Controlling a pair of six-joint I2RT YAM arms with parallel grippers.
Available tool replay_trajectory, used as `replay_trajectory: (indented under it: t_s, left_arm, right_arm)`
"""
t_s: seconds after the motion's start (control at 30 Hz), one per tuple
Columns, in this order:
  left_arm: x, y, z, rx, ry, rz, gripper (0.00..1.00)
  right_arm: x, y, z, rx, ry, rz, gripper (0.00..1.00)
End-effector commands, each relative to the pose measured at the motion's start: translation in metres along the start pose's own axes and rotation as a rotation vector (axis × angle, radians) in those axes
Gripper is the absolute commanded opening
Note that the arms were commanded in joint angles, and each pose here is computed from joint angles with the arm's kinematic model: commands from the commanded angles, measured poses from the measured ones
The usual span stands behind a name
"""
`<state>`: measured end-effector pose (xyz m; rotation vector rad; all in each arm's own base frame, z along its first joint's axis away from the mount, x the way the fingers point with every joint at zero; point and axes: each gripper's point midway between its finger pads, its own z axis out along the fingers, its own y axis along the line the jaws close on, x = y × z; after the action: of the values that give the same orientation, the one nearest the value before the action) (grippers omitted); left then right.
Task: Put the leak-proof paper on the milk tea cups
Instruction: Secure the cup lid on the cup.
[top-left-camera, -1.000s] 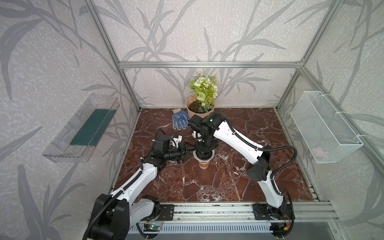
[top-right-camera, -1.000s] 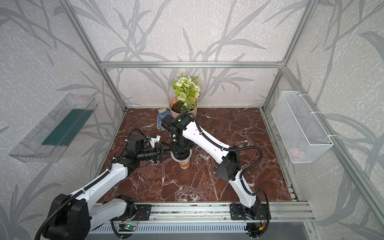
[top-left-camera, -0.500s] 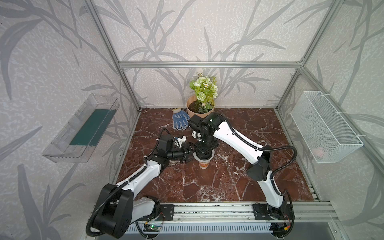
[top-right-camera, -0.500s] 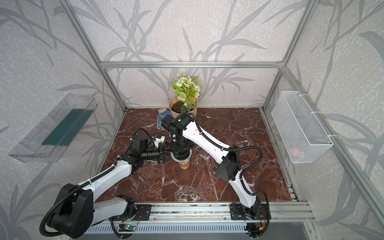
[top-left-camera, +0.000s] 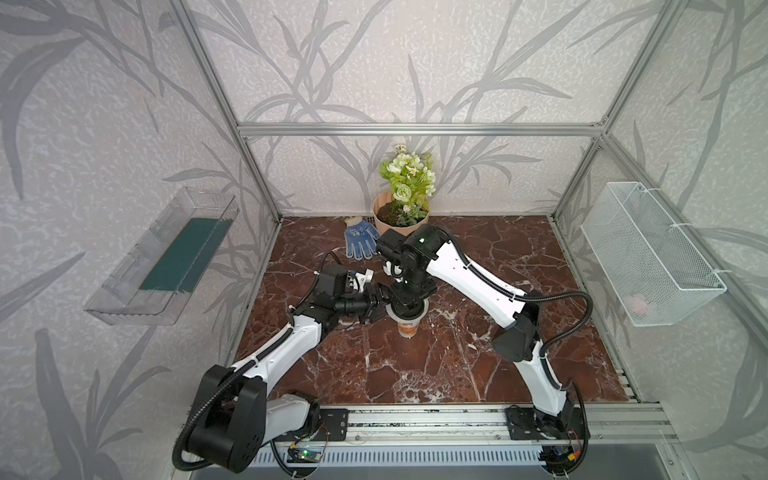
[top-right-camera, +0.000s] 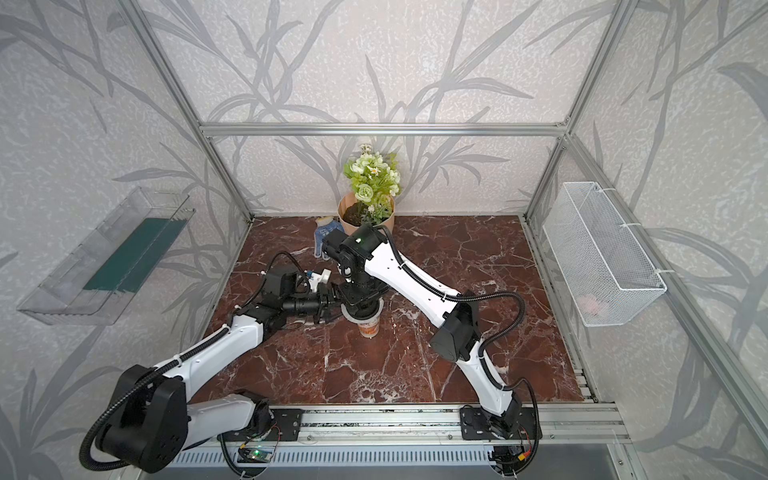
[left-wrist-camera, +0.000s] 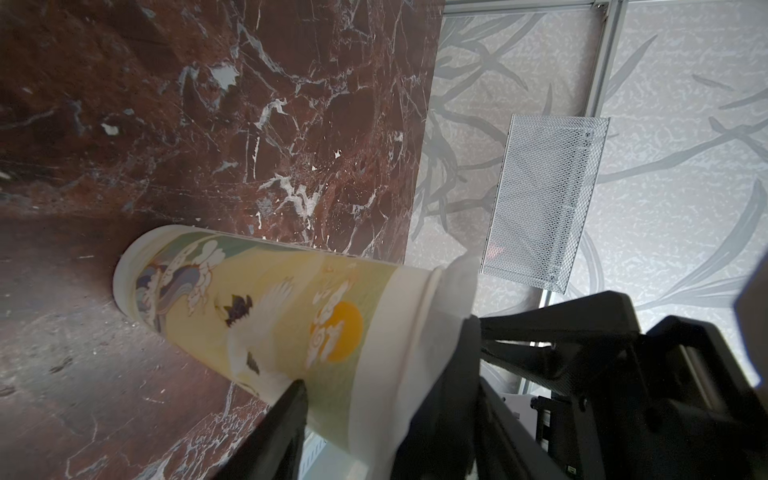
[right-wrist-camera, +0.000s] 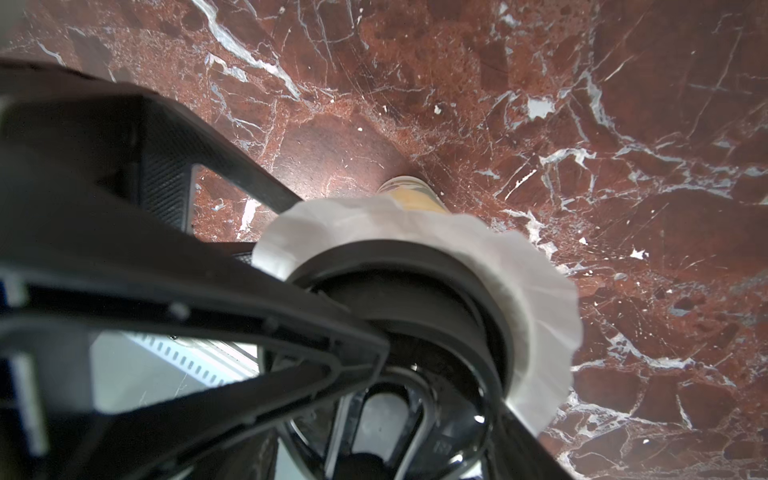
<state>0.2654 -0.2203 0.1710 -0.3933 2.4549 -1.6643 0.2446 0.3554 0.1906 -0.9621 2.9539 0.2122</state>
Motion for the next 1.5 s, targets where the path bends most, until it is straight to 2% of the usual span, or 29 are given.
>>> replay_trajectory:
  t_s: [0.0,0.37,0.7,0.87,1.1,1.2,1.3,1.47]
  left_arm:
    - [0.009,0.031,0.003,-0.115,0.040,-0.090,0.59]
    - [0.008,0.029,0.001,-0.114,0.029,-0.081,0.59]
    - [0.005,0.017,0.001,-0.081,0.017,-0.065,0.59]
    - [0.005,0.016,0.001,-0.078,0.016,-0.062,0.59]
    - [0.006,0.014,0.001,-0.072,0.015,-0.056,0.59]
    - [0.007,0.014,0.002,-0.072,0.017,-0.056,0.59]
    - [0.006,0.013,0.002,-0.070,0.018,-0.055,0.59]
    - [0.006,0.012,0.003,-0.068,0.022,-0.051,0.60]
  right_arm:
    - [0.017,-0.010,0.015,0.049,0.116,0.006,0.71]
    - [0.009,-0.004,-0.013,0.020,0.030,-0.023,0.80]
    - [0.010,-0.004,-0.037,0.003,-0.031,-0.016,0.83]
    - [0.011,-0.008,-0.061,-0.008,-0.096,0.024,0.83]
    - [0.020,-0.023,-0.085,-0.058,-0.177,0.143,0.76]
    - [0.028,-0.034,-0.078,-0.101,-0.188,0.230,0.71]
    - [0.036,-0.038,-0.063,-0.205,-0.201,0.314,0.67]
    - [0.038,-0.039,-0.049,-0.333,-0.267,0.405,0.64]
